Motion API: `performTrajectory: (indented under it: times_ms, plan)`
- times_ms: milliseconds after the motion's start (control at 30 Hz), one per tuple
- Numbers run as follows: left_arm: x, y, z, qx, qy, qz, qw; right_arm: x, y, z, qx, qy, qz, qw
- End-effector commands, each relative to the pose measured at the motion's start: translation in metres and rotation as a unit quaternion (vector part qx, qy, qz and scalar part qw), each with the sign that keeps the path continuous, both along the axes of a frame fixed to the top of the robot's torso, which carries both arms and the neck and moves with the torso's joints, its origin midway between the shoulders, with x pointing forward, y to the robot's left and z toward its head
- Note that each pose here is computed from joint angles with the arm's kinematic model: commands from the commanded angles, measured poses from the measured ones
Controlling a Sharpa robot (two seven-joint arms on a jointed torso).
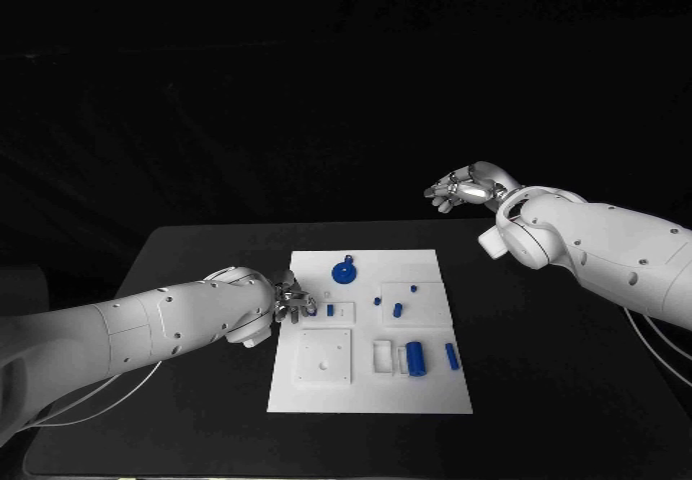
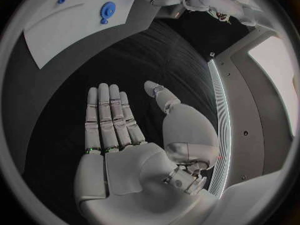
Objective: Assemble the parts on the task board
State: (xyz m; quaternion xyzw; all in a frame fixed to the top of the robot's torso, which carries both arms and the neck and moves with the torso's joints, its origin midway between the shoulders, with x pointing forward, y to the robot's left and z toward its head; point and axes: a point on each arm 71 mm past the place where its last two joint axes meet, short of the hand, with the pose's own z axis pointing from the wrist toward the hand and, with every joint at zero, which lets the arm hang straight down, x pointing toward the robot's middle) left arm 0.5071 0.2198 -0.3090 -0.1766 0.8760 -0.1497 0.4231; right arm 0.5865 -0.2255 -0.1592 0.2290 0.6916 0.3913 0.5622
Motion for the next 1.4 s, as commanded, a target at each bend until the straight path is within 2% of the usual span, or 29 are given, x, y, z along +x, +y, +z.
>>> performTrajectory:
  times_ms: [33,800,1400]
  plan:
    - [-0.0023,-0.0064,-0.0024,-0.002,0.011,-0.014,1.0,-0.0006,0.0018,-0.0001,-0.002,-0.001,0.01,1.0]
    - [-0.0027,-0.0107,-0.003,0.005,0.016,-0.029,0.999,-0.0009,0.0015,-0.0001,-0.002,0.0,0.01,1.0]
    - [-0.001,-0.0107,-0.0018,0.022,0.002,-0.037,0.999,-0.0012,0.0011,0.0,-0.002,0.0,0.01,1.0]
